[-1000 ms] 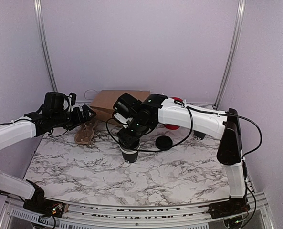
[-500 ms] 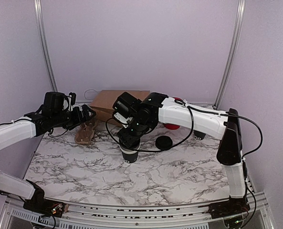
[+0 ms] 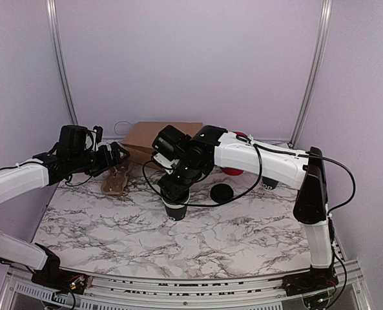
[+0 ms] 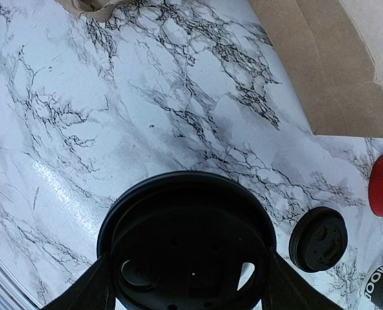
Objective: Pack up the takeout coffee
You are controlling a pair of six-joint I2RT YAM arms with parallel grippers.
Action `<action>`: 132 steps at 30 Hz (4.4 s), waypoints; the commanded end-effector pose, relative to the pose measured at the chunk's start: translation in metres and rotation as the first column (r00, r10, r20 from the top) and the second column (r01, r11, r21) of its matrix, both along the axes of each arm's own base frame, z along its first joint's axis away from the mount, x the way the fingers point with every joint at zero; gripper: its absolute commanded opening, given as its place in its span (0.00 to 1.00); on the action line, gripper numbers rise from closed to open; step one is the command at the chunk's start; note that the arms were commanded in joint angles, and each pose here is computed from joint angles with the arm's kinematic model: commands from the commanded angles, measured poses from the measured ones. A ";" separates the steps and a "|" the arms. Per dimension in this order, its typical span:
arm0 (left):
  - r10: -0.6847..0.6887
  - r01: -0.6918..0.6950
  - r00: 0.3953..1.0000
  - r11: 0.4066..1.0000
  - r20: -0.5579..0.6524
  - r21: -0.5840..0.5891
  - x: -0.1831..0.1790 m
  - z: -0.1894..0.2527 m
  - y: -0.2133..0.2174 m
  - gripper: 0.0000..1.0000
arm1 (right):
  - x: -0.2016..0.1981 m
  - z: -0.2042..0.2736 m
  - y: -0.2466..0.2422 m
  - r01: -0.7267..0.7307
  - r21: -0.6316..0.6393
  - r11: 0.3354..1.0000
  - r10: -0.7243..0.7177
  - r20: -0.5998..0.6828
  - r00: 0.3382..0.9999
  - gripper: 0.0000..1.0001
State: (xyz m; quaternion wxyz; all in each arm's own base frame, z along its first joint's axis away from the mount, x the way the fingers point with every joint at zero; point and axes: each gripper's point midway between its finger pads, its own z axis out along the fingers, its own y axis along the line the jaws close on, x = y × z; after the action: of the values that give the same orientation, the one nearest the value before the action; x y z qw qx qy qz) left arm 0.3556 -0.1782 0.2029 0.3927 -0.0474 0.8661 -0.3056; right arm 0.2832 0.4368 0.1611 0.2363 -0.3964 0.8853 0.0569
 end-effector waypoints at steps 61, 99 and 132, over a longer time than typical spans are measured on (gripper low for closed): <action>-0.214 0.205 0.973 0.973 -0.087 -0.103 -0.036 -0.035 -0.058 0.94 | -0.014 -0.055 0.008 -0.021 -0.009 1.000 0.019 -0.133 0.991 0.72; -0.306 0.289 0.939 0.949 -0.157 -0.125 -0.050 -0.065 -0.115 0.34 | -0.015 -0.076 0.001 -0.008 -0.015 1.000 0.005 -0.176 0.984 0.72; -0.261 0.268 0.936 0.963 -0.237 -0.003 -0.052 -0.096 -0.114 0.18 | -0.016 -0.081 0.000 -0.003 -0.021 1.000 -0.001 -0.187 0.982 0.72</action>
State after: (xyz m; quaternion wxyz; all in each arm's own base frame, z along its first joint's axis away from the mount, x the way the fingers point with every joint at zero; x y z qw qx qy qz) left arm 0.3061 -0.2977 0.1217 0.2539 0.0349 0.8907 -0.3756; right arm 0.2868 0.4560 0.1348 0.2341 -0.3873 0.8846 0.1127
